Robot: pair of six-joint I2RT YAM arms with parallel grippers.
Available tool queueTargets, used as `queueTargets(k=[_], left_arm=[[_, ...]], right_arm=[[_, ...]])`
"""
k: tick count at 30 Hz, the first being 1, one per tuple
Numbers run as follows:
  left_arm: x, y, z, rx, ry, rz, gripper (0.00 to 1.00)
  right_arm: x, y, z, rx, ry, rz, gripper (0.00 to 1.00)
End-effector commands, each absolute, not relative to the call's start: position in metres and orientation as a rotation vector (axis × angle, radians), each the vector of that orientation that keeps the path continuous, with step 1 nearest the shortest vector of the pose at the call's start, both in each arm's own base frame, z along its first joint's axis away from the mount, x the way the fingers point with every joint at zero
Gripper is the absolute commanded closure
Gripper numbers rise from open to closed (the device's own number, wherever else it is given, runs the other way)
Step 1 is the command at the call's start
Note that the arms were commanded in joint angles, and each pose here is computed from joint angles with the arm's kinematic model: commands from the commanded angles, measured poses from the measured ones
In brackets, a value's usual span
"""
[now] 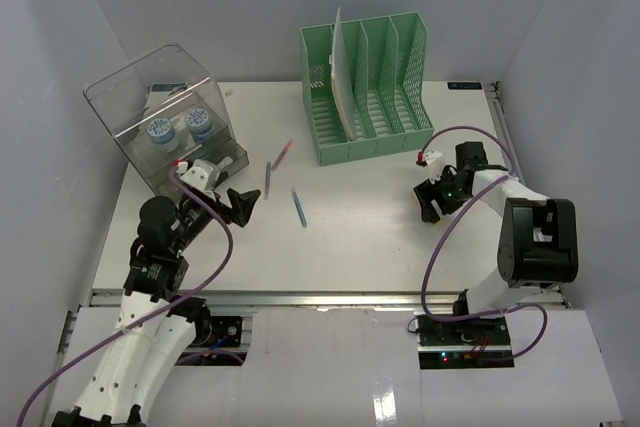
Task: Organize the desk
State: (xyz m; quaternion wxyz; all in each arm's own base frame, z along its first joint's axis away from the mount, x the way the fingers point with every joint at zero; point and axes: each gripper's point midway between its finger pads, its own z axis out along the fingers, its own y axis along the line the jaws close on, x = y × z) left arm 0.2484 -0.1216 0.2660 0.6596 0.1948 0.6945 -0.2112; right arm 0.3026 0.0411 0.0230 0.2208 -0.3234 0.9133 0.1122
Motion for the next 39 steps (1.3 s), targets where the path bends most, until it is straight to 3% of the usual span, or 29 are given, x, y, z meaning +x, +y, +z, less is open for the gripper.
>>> queueTargets(k=[1, 10, 14, 17, 22, 30, 35, 39], left_arm=[[0.248, -0.117, 0.274, 0.408, 1.537, -0.459, 0.02], [0.252, -0.096, 0.284, 0.254, 1.531, -0.397, 0.02], [0.252, -0.087, 0.291, 0.195, 1.518, -0.372, 0.02], [0.242, -0.081, 0.31, 0.142, 1.45, -0.384, 0.02], [0.219, -0.044, 0.335, -0.043, 1.304, -0.297, 0.02], [0.196, 0.002, 0.345, -0.249, 1.202, -0.173, 0.02], [0.194, 0.008, 0.345, -0.269, 1.198, -0.154, 0.02], [0.195, 0.008, 0.343, -0.267, 1.207, -0.141, 0.02]], right_arm=[[0.325, 0.052, 0.026, -0.907, 2.484, 0.325, 0.33], [0.337, 0.06, 0.02, -1.008, 2.458, 0.347, 0.91], [0.324, 0.085, 0.041, -1.236, 2.313, 0.381, 0.92], [0.3, 0.145, 0.067, -1.73, 1.96, 0.329, 0.92], [0.297, 0.246, 0.105, -2.12, 1.433, 0.12, 0.92], [0.354, 0.414, 0.171, -2.155, 0.992, -0.159, 0.92], [0.369, 0.519, 0.22, -1.977, 0.839, -0.179, 0.92], [0.366, 0.567, 0.242, -1.78, 0.73, -0.229, 0.92]])
